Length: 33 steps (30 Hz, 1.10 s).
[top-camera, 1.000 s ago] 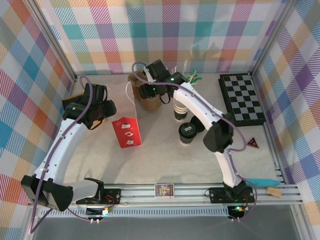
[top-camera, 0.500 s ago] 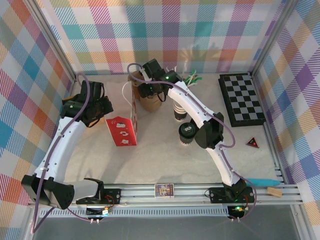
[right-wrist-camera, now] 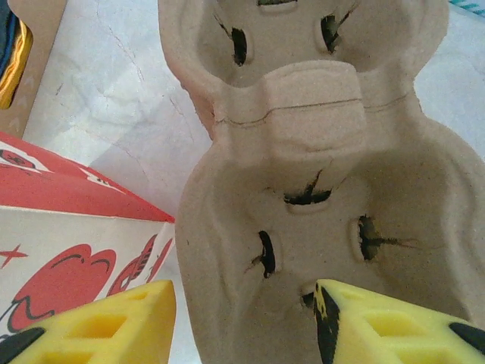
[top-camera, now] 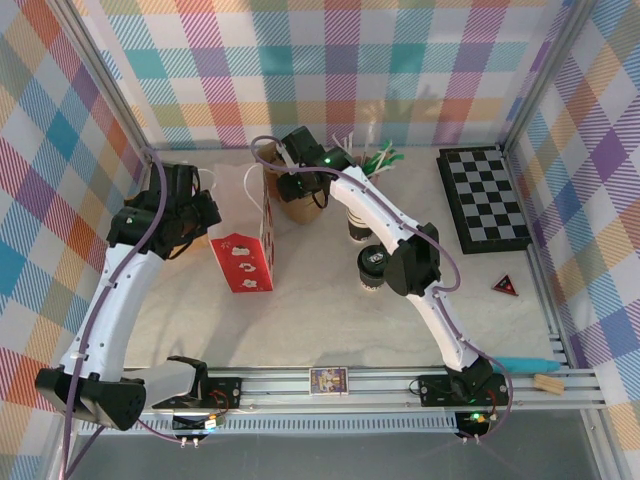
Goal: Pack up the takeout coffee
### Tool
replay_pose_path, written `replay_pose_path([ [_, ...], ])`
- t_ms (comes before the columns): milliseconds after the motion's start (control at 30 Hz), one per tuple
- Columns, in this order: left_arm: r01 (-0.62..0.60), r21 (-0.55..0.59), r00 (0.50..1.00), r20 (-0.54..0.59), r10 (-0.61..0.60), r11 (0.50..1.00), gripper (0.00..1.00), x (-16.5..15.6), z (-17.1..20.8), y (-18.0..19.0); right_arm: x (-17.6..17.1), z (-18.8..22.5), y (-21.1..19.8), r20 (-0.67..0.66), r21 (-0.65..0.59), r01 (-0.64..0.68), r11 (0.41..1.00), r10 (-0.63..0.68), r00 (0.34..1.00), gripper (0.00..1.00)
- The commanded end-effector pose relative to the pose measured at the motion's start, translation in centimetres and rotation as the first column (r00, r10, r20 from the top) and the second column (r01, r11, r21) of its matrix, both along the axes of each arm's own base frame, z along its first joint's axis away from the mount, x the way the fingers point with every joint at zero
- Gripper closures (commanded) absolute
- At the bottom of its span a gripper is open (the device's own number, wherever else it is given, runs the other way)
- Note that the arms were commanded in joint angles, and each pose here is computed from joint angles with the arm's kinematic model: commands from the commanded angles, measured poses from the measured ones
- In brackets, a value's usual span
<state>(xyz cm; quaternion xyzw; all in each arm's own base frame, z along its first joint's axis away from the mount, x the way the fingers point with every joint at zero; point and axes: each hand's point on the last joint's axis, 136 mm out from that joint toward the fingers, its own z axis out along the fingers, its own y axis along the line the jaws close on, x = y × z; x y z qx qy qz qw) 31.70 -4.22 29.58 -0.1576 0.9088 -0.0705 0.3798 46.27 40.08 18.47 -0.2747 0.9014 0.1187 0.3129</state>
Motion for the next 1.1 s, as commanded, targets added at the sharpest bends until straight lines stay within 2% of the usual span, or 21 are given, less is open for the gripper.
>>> replay_pose_path([
  [0,0.012,-0.006,1.0,-0.007,-0.012,1.0,0.87,-0.6,0.3,0.2,0.8,0.2,0.4,0.038,-0.002,-0.016,1.0,0.017,0.999,0.49],
  [133,0.014,-0.019,1.0,-0.002,-0.014,1.0,0.83,-0.5,0.4,0.0,0.8,-0.4,0.5,0.037,-0.015,-0.027,1.0,0.028,0.999,0.48],
  [300,0.012,-0.024,1.0,0.02,-0.011,1.0,0.68,-0.6,1.3,0.0,1.1,-0.6,0.7,0.043,-0.012,-0.03,0.999,0.031,0.999,0.51],
  [600,0.007,-0.02,0.999,0.053,-0.006,1.0,0.66,-1.3,2.6,0.4,0.9,-1.1,0.8,0.027,-0.016,-0.037,0.999,0.037,0.999,0.66],
  [900,0.009,-0.02,0.998,0.063,-0.008,1.0,0.65,-1.6,3.1,0.4,0.5,-1.9,-0.9,0.011,-0.103,-0.011,0.995,0.012,1.0,0.61],
  [1067,0.01,-0.02,0.998,0.067,-0.009,1.0,0.65,-1.7,3.2,0.5,-0.4,-2.2,-1.5,-0.014,-0.128,-0.006,0.992,0.004,1.0,0.69],
])
